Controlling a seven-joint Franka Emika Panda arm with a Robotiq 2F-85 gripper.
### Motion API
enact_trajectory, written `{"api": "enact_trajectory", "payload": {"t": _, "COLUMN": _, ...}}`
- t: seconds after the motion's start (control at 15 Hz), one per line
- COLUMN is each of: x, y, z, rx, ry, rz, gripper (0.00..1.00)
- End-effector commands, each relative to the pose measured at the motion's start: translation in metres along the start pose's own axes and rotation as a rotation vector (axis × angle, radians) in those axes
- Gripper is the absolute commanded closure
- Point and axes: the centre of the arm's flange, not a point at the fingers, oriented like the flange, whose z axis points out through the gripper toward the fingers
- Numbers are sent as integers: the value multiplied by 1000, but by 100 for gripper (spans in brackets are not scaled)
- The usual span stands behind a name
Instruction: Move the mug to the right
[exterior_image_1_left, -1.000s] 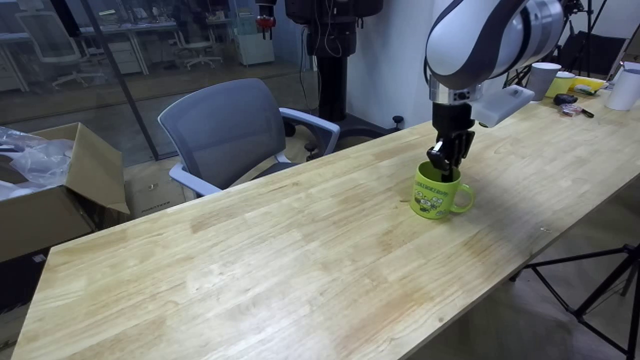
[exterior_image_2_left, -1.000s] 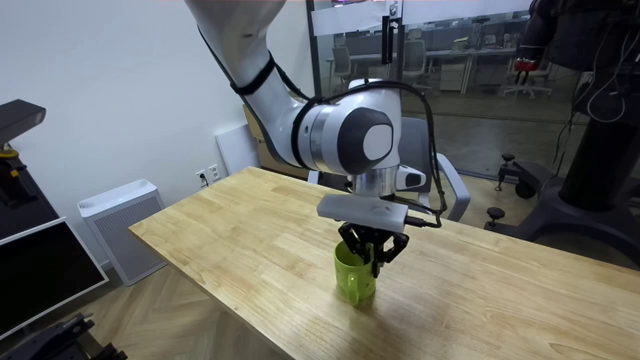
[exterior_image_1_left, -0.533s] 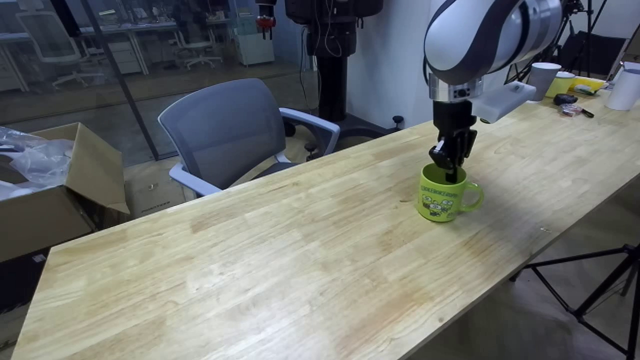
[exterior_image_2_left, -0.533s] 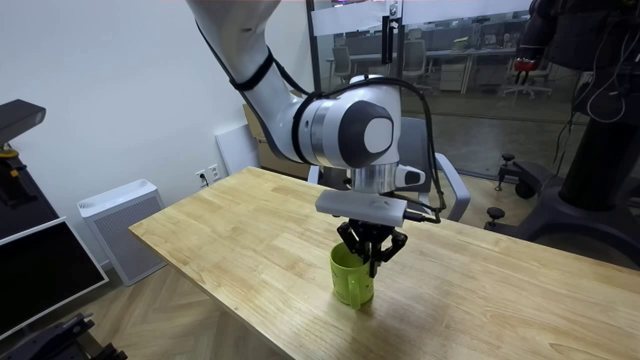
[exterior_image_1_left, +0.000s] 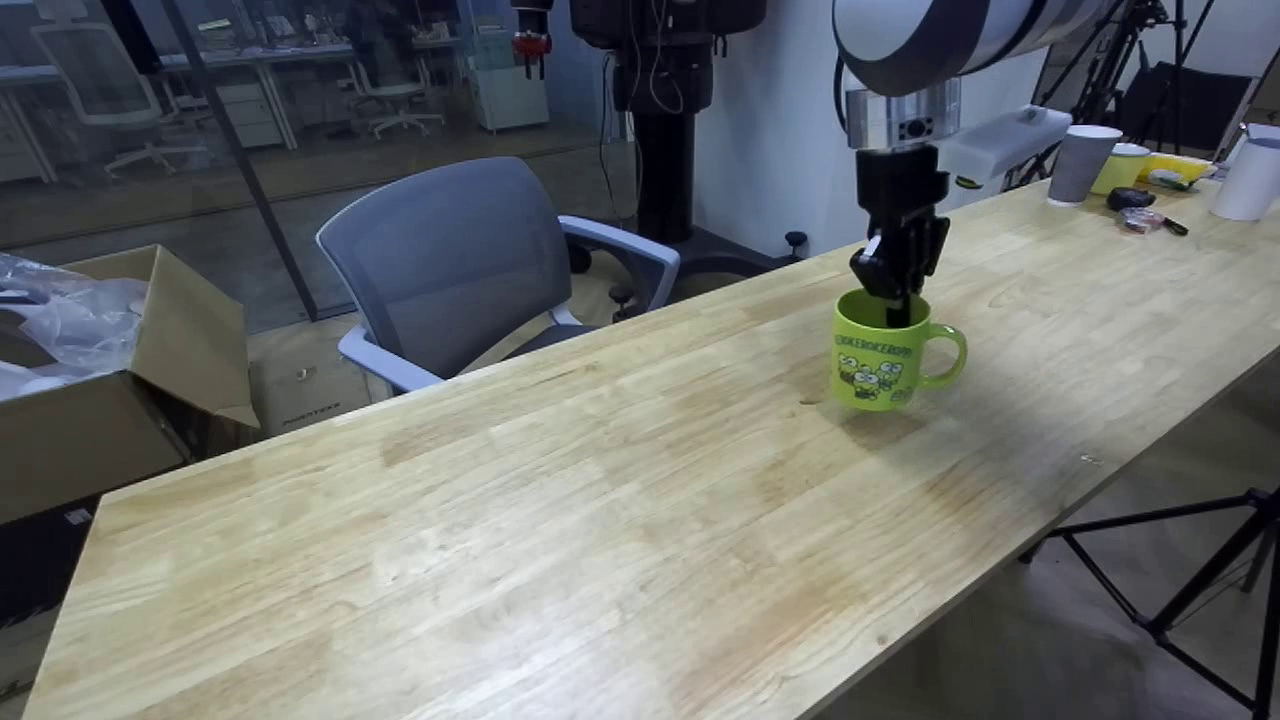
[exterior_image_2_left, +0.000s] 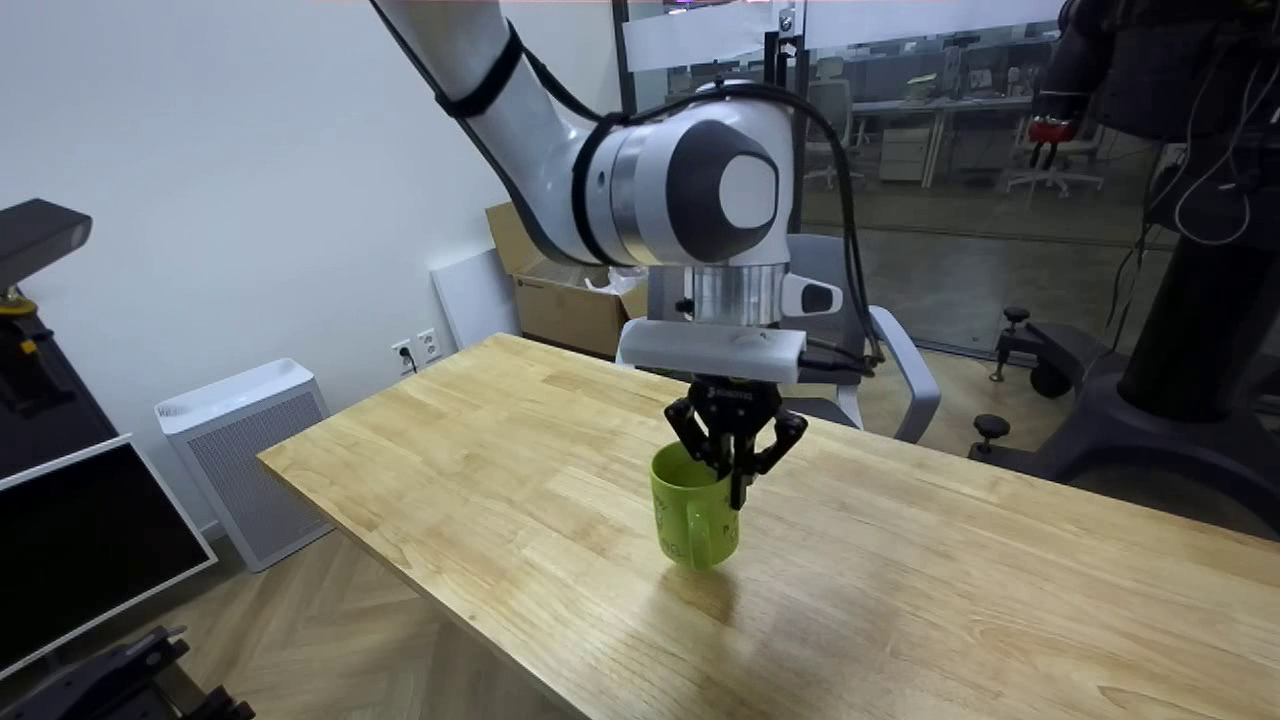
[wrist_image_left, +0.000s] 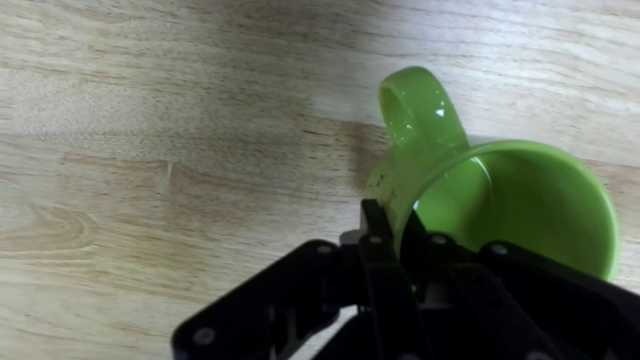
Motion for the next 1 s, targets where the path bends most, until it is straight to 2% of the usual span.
{"api": "enact_trajectory", "payload": {"t": 0.0, "x": -1, "y": -3, "z": -29, "rx": -8, "ry": -1, "rz": 24, "gripper": 97}}
{"api": "enact_trajectory", "payload": {"t": 0.8, "x": -5, "y": -5, "z": -36, "rx": 8, "ry": -51, "rz": 43, "gripper": 97}}
{"api": "enact_trajectory", "payload": {"t": 0.87, "x": -13, "y": 58, "z": -34, "rx": 25, "ry": -63, "rz": 49, "gripper": 97}}
{"api": "enact_trajectory", "payload": {"t": 0.93, "x": -15, "y": 70, "z": -34, "rx": 38, "ry": -74, "rz": 44, "gripper": 97}}
